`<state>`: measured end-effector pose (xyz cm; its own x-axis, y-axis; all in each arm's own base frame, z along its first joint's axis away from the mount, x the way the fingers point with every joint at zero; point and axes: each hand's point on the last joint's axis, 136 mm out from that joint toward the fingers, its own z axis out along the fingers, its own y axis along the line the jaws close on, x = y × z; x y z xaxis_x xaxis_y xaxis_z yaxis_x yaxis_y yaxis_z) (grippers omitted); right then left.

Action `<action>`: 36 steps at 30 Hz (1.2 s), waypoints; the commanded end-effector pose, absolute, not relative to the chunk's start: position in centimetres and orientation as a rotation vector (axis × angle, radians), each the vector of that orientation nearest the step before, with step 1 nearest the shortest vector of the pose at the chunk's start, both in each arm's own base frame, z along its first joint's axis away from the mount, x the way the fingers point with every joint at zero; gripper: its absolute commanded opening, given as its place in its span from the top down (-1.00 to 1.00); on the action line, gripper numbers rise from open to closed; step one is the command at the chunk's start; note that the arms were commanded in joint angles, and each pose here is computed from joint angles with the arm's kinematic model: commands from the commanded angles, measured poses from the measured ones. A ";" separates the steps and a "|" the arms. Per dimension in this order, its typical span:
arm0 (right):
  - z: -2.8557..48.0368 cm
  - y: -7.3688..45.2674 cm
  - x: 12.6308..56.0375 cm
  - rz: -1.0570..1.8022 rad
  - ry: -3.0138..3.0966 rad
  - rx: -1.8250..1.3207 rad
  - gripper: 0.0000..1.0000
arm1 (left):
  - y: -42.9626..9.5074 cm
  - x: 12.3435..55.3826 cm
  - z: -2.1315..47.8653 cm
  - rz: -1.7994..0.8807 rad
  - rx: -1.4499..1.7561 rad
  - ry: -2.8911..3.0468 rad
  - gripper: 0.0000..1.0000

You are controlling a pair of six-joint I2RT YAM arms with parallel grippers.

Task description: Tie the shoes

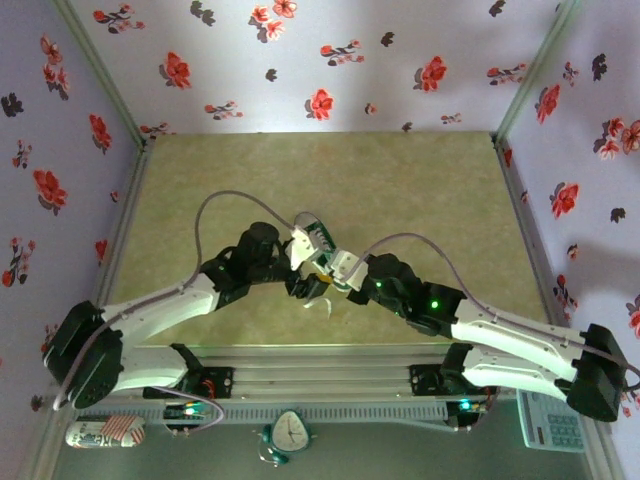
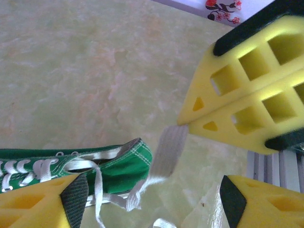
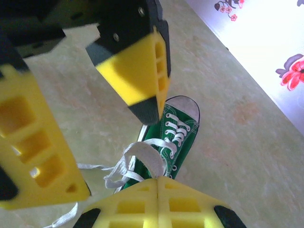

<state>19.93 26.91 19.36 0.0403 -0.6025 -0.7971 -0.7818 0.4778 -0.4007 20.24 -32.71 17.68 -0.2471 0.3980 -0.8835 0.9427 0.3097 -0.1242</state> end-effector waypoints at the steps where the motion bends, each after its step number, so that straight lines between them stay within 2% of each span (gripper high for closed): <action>1: 20.5 26.9 19.8 0.231 1.602 -1.191 1.00 | -34.5 20.1 19.2 -0.923 1.273 1.699 -0.43; 3: 20.5 26.7 19.7 0.228 1.605 -1.189 1.00 | -34.9 20.3 19.1 -0.926 1.281 1.702 -0.28; 5: 20.6 26.6 19.8 0.220 1.606 -1.183 1.00 | -35.1 20.4 19.0 -0.927 1.287 1.702 -0.03; 6: 20.4 26.5 19.8 0.215 1.611 -1.186 1.00 | -35.1 20.4 18.9 -0.928 1.289 1.703 0.18; 9: 20.5 26.3 20.0 0.207 1.612 -1.175 1.00 | -35.2 20.5 19.1 -0.927 1.283 1.706 0.97; 12: 21.2 26.2 20.2 0.224 1.619 -1.125 1.00 | -35.0 20.7 19.1 -0.928 1.254 1.717 1.00; 14: 22.0 25.8 20.6 0.241 1.636 -1.038 0.69 | -34.7 21.3 19.1 -0.915 1.184 1.731 1.00; 15: 22.7 25.3 20.9 0.244 1.649 -0.967 0.39 | -34.5 21.7 19.2 -0.909 1.139 1.739 1.00; 16: 23.4 24.5 21.5 0.236 1.664 -0.882 0.23 | -34.4 22.0 19.3 -0.903 1.101 1.747 1.00; 20: 25.6 20.8 22.7 0.277 1.733 -0.487 0.00 | -33.8 23.3 20.3 -0.928 0.909 1.751 1.00; 23: 25.3 19.9 22.5 0.421 1.790 -0.274 0.00 | -33.4 23.9 21.1 -0.958 0.796 1.738 1.00; 27: 24.2 19.9 22.2 0.650 1.870 -0.011 0.18 | -33.0 24.9 21.5 -0.948 0.699 1.744 1.00; 31: 23.1 22.5 21.4 0.855 1.917 0.035 0.40 | -32.9 25.3 21.4 -0.939 0.672 1.755 1.00; 36: 22.0 24.3 22.2 0.879 1.949 0.053 0.67 | -33.2 25.1 21.4 -0.962 0.682 1.754 1.00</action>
<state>21.68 23.33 21.17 -0.5148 0.2735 -0.8125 -0.3472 0.8001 0.4893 25.01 -33.01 20.03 -0.3728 0.0688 -0.9254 0.7967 0.5350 -0.2811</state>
